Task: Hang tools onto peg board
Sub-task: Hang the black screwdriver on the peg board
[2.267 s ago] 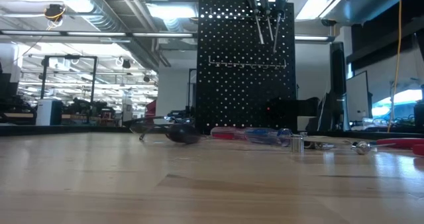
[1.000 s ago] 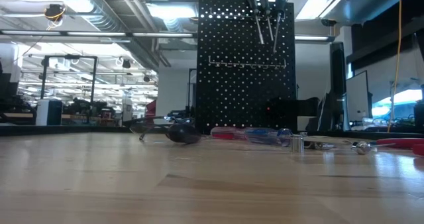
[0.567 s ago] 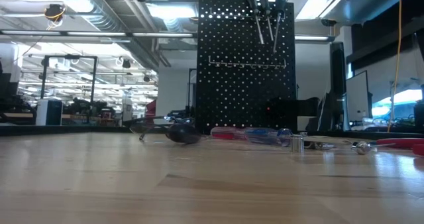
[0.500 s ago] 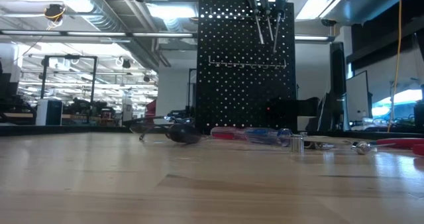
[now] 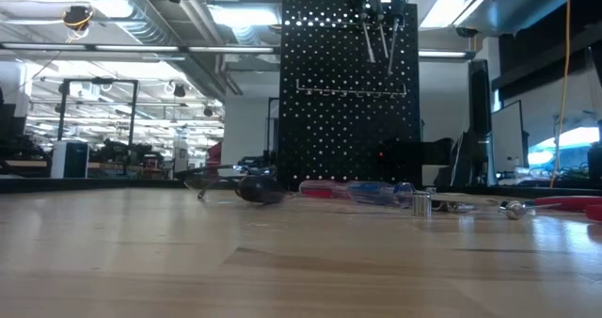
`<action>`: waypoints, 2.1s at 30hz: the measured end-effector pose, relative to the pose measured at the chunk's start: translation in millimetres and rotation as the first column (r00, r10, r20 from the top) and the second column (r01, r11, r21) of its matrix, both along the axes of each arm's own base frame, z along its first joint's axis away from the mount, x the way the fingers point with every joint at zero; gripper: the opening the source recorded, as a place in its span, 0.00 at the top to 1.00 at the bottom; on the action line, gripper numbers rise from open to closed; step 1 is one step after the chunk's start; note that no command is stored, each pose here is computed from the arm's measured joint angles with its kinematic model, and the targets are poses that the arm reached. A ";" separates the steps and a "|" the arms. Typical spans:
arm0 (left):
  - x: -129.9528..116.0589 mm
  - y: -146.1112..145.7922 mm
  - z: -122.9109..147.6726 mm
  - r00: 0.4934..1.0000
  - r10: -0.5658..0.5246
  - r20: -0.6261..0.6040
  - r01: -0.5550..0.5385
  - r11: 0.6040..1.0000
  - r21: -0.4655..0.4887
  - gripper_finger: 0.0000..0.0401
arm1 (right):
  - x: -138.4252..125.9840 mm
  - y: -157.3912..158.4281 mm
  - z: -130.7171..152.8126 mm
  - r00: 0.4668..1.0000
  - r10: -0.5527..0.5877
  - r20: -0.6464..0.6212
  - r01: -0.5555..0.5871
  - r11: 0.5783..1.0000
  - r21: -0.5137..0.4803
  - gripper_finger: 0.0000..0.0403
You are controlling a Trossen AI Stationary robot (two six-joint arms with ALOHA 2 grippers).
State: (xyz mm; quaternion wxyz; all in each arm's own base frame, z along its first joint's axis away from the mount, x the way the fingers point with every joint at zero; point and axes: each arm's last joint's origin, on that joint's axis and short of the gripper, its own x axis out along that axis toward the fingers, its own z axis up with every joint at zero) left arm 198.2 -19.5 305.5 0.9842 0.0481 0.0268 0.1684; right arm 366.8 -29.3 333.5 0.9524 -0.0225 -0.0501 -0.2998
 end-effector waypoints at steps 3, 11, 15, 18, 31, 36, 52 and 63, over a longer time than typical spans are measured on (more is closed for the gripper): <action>-0.1 0.0 -1.2 1.000 0.000 -0.010 -0.001 1.000 -0.004 0.65 | -6.7 -15.5 -12.2 0.995 -0.069 0.074 0.068 0.998 0.018 0.98; 0.5 -0.1 -1.1 1.000 0.000 -0.007 -0.001 1.000 -0.004 0.65 | -17.4 -46.1 -31.8 0.984 -0.166 0.070 0.164 0.986 0.025 0.98; 0.7 -0.1 0.0 1.000 0.000 0.005 0.000 1.000 -0.006 0.65 | -18.0 -55.6 -23.4 0.980 -0.172 0.098 0.171 0.985 0.016 0.98; 0.8 0.4 0.2 1.000 0.003 0.005 -0.003 1.000 0.000 0.65 | -16.0 -59.1 -15.9 0.984 -0.129 0.122 0.130 0.992 0.005 0.98; 1.0 3.6 -1.2 1.000 0.020 -0.004 -0.020 1.000 -0.016 0.65 | 1.9 -73.2 -14.5 0.978 -0.176 0.111 0.178 0.984 -0.013 0.98; 1.0 3.6 -1.6 1.000 0.020 -0.007 -0.020 1.000 -0.019 0.65 | 0.9 -75.8 -15.1 0.973 -0.210 0.092 0.213 0.977 -0.023 0.98; 1.0 3.6 -0.9 1.000 0.020 0.001 -0.020 1.000 -0.021 0.65 | -4.2 -94.7 -19.6 0.962 -0.268 0.041 0.269 0.963 -0.023 0.97; 1.1 3.6 -0.7 1.000 0.019 0.003 -0.019 1.000 -0.019 0.65 | -6.2 -103.1 -21.0 0.958 -0.282 0.053 0.283 0.959 -0.001 0.97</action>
